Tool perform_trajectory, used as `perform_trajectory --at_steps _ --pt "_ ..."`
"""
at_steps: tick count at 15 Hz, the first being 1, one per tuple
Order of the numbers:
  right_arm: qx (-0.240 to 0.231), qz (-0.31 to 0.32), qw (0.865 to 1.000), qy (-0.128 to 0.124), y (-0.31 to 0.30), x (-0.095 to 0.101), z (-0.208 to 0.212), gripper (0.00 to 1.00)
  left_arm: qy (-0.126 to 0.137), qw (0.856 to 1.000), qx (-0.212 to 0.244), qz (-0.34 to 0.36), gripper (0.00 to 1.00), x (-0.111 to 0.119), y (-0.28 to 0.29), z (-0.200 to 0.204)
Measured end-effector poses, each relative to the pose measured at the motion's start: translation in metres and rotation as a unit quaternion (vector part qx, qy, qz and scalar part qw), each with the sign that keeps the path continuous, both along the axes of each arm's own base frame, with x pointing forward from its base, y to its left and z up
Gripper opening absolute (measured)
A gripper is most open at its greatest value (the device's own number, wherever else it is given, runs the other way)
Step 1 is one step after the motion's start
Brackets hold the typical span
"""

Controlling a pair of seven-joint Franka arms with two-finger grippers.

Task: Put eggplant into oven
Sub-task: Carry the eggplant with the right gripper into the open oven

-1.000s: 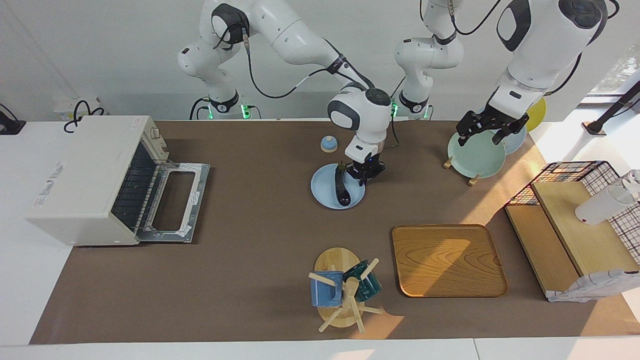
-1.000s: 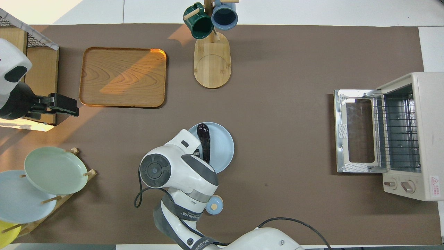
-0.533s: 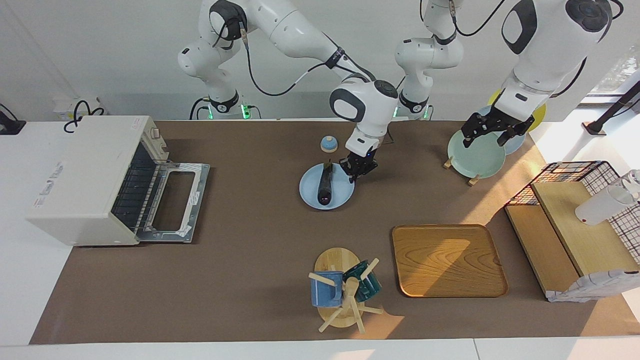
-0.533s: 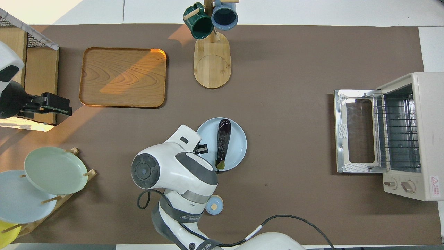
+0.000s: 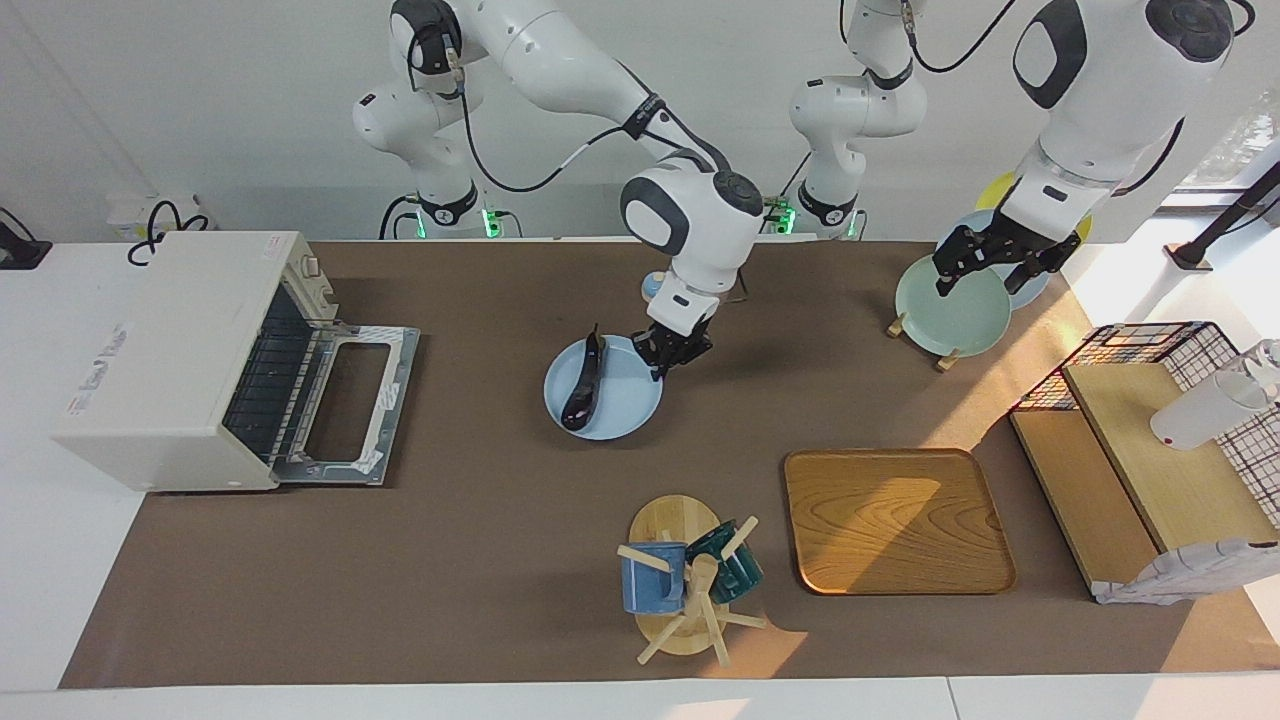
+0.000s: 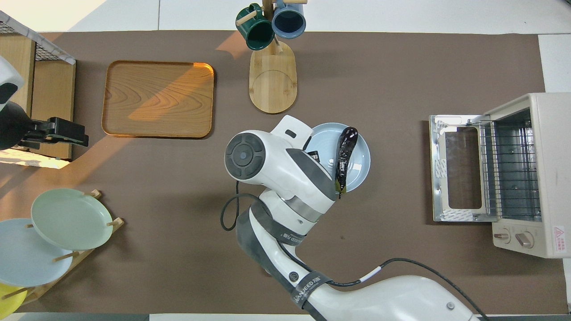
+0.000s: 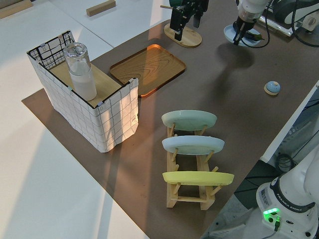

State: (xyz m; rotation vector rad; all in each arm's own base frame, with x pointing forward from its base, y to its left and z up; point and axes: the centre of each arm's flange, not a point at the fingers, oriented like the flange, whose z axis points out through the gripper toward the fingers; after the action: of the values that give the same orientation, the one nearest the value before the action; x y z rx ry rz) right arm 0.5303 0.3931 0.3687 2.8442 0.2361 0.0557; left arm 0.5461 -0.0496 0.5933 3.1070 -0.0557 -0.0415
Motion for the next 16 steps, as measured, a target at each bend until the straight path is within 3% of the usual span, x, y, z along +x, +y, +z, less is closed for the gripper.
perform_trajectory --at_steps 5,11,16 --pt "-0.014 0.016 0.999 0.048 -0.119 0.006 0.01 0.03 0.0 1.0 0.001 0.0 1.0 0.0 0.0 -0.001" --pt "-0.008 0.008 0.997 0.074 -0.228 -0.009 0.022 0.03 0.0 1.0 0.006 -0.001 1.0 0.0 0.0 -0.001" --pt "0.001 0.019 0.995 0.096 -0.308 -0.002 0.02 0.03 0.002 1.0 0.006 -0.002 1.0 0.0 -0.001 -0.001"
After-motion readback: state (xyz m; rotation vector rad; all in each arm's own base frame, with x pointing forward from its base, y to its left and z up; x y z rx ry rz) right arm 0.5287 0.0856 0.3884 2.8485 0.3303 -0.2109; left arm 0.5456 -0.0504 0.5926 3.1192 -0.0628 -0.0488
